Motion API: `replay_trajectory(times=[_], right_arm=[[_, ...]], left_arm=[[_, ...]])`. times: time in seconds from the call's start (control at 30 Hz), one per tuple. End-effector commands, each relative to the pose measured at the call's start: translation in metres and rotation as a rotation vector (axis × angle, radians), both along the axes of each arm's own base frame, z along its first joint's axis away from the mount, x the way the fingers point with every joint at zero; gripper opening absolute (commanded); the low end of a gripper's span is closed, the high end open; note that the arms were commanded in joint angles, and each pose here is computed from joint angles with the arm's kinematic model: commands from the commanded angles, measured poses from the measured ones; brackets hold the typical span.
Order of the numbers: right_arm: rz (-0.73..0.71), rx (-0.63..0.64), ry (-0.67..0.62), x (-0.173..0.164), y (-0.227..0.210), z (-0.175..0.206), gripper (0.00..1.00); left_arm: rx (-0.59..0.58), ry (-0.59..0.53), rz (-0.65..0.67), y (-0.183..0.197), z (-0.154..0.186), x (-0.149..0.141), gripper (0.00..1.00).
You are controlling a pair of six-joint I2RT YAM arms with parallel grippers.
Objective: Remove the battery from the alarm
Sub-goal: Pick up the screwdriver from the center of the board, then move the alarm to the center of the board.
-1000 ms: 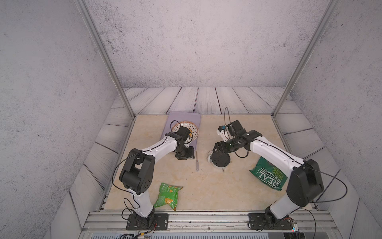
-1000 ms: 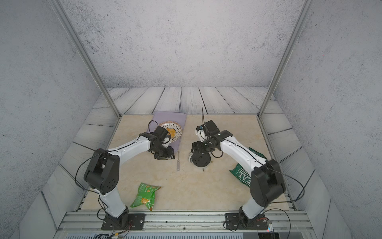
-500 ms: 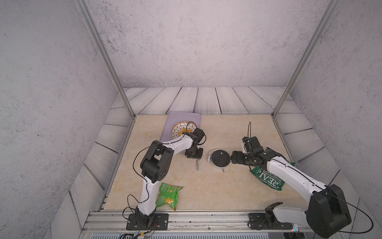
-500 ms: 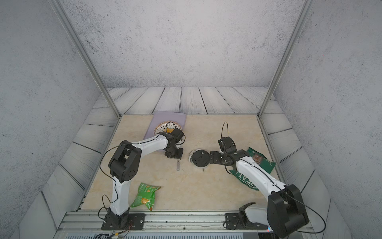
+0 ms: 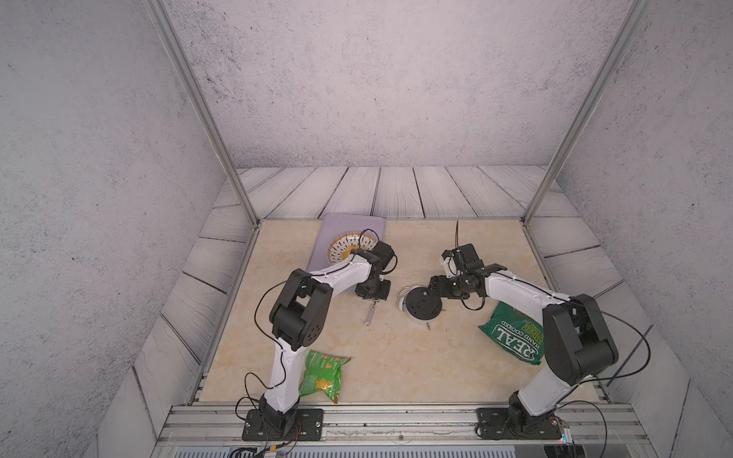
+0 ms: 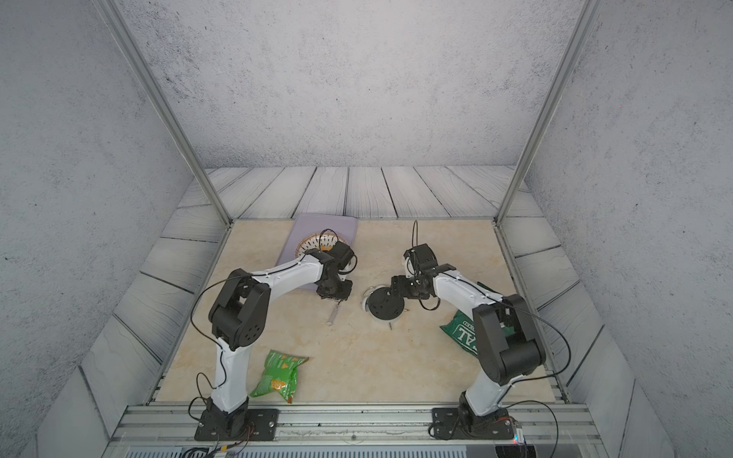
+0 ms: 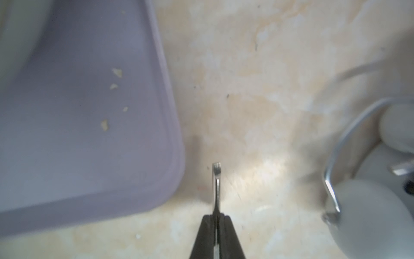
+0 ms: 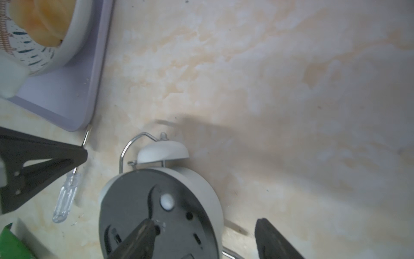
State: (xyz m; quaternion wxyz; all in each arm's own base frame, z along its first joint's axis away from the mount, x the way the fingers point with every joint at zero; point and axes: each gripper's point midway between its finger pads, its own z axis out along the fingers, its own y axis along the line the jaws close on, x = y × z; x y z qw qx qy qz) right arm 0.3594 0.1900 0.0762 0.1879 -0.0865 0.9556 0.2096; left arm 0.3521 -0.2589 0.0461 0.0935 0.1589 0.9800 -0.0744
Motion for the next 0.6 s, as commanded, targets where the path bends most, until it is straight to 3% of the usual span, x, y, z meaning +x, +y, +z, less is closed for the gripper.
replay_trajectory(times=[0.0,0.13,0.33,0.43,0.57], right_arm=[[0.185,0.109,0.040,-0.004,0.032,-0.001,0.65],[0.353,0.165,0.084,-0.013,0.057,-0.008,0.51],[0.600,0.211,0.145,-0.033,0.100,-0.008,0.33],[0.702,0.207,0.176,-0.048,0.118,-0.009,0.36],[0.668,0.155,0.085,-0.033,0.129,0.012,0.55]], left_arm=[[-0.115,-0.059,0.034,0.009,0.057,-0.005,0.00],[-0.245,-0.102,0.083,0.026,0.096,-0.013,0.00],[-0.419,-0.098,0.124,0.037,0.123,-0.029,0.00],[-0.465,-0.108,0.123,0.037,0.129,-0.034,0.00],[-0.582,-0.124,0.160,0.032,0.141,-0.031,0.00]])
